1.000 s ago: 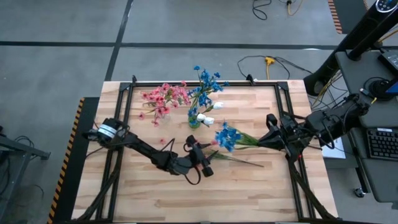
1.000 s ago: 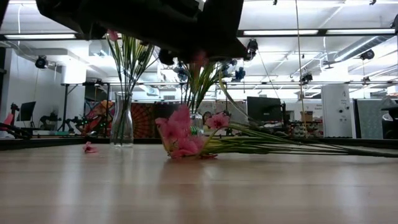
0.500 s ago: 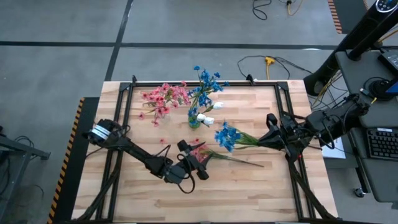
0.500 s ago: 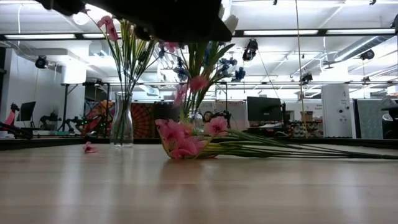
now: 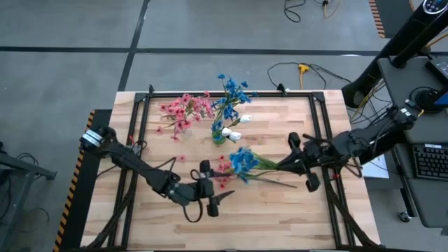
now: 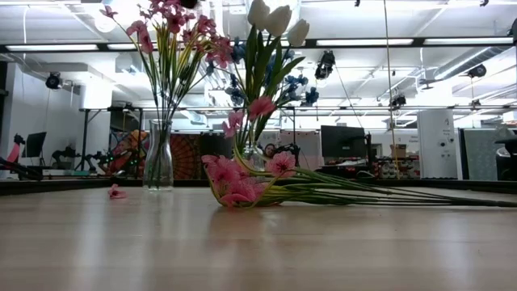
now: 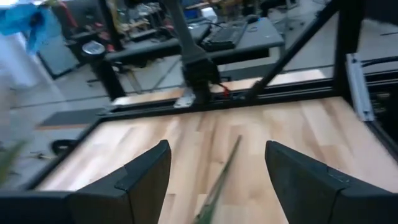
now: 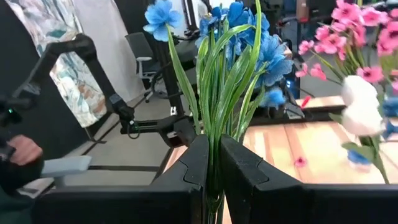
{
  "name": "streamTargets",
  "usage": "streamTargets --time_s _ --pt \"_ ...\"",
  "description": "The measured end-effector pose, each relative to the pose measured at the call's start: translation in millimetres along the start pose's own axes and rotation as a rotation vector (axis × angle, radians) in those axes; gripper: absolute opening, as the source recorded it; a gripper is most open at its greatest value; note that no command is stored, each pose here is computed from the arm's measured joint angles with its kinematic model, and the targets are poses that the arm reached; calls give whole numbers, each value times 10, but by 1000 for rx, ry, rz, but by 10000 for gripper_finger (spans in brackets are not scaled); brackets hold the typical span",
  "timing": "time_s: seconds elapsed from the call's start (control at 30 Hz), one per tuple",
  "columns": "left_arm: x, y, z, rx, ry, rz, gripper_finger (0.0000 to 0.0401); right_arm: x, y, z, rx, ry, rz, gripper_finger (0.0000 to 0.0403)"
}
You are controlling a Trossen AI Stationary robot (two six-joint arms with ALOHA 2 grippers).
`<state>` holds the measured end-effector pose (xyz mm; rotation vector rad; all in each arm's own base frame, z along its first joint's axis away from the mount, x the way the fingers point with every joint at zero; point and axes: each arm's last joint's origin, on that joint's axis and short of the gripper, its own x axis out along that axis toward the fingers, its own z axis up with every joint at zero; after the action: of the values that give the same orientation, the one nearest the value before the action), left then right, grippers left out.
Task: Sort flowers into vase by color
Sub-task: Put the blue flowers into the right transparent vase
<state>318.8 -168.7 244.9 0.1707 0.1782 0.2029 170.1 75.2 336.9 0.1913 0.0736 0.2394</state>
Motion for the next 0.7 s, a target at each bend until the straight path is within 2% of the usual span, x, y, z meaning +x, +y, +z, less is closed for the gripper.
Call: streamTargets --time_s 0.13,0.27,0.33,0.43,0.7 --pt "-157 -27 57 37 -17 65 240 188 31 -39 -49 -26 6 28" --pt "-290 -83 69 56 -30 20 240 353 68 -59 -99 -73 33 28" --pt "-320 -105 35 54 -41 -56 240 434 85 -65 -125 -109 43 28" --pt "-346 -110 -57 25 -83 -164 239 568 109 -92 -162 -161 48 28" --pt "-438 0 -208 -100 -234 -133 239 909 166 -230 -226 -295 101 28"
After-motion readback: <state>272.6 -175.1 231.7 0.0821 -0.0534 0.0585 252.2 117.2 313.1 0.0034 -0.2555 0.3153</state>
